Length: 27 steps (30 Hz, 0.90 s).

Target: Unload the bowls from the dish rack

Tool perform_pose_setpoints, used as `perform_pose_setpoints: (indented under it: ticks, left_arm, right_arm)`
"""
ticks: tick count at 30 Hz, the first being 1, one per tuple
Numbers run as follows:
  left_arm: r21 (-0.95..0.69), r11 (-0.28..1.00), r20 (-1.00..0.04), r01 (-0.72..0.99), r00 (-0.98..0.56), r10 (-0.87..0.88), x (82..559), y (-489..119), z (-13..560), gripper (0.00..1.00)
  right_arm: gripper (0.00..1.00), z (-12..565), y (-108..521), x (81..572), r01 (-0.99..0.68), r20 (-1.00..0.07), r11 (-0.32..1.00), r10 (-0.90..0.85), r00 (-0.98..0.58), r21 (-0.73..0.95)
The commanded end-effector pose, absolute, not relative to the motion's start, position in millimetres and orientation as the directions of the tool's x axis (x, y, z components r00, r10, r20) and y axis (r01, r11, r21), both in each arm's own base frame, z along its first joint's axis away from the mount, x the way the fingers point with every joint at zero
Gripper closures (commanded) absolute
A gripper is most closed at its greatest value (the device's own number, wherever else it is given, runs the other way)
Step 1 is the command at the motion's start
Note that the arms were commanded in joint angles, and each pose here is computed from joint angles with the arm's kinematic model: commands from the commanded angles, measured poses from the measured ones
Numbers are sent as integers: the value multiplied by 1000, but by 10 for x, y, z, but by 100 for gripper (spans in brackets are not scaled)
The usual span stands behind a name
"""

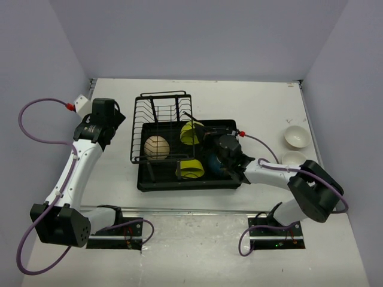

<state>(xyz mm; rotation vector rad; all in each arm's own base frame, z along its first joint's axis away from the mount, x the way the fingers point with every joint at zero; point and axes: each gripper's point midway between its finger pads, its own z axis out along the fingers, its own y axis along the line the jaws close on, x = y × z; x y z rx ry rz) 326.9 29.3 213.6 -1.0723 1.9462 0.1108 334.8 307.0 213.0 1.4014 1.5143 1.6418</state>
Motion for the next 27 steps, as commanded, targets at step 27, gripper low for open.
perform_pose_setpoints:
  ticks: [27]
  left_arm:
    - [-175,665,-807,-726,-280,-519,3323,504,2313,0]
  right_arm:
    - [100,2919,1434,4188,138,-451,581,741,-497,802]
